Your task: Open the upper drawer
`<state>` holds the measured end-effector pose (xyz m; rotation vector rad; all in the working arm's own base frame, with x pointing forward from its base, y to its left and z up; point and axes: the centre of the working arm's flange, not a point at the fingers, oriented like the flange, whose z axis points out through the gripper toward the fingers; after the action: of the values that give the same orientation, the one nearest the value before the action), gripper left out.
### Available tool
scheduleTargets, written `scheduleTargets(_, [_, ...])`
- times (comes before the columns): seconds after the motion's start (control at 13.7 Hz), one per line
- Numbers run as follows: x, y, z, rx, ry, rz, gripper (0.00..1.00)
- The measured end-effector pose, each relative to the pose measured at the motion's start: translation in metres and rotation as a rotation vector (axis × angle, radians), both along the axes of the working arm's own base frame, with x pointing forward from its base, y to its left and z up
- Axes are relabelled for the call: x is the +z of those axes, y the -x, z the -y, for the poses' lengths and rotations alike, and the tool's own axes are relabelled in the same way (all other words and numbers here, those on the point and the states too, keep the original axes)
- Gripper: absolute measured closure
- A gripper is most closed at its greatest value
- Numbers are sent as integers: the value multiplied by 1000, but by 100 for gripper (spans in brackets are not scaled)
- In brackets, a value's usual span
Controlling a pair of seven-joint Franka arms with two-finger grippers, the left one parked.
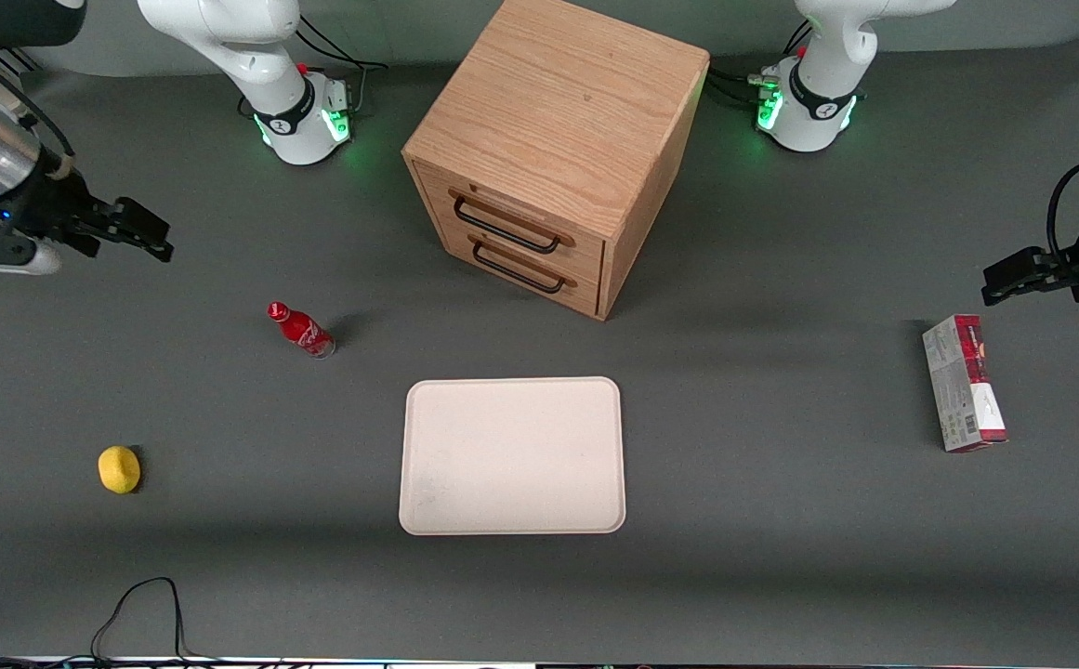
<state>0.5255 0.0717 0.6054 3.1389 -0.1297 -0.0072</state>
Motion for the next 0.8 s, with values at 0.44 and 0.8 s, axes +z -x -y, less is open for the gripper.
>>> scheduleTargets(0.44, [-18,13,-199,366,-65,-41,0])
scheduleTargets(0.8, [-26,69,-305,680,-129,-96,0])
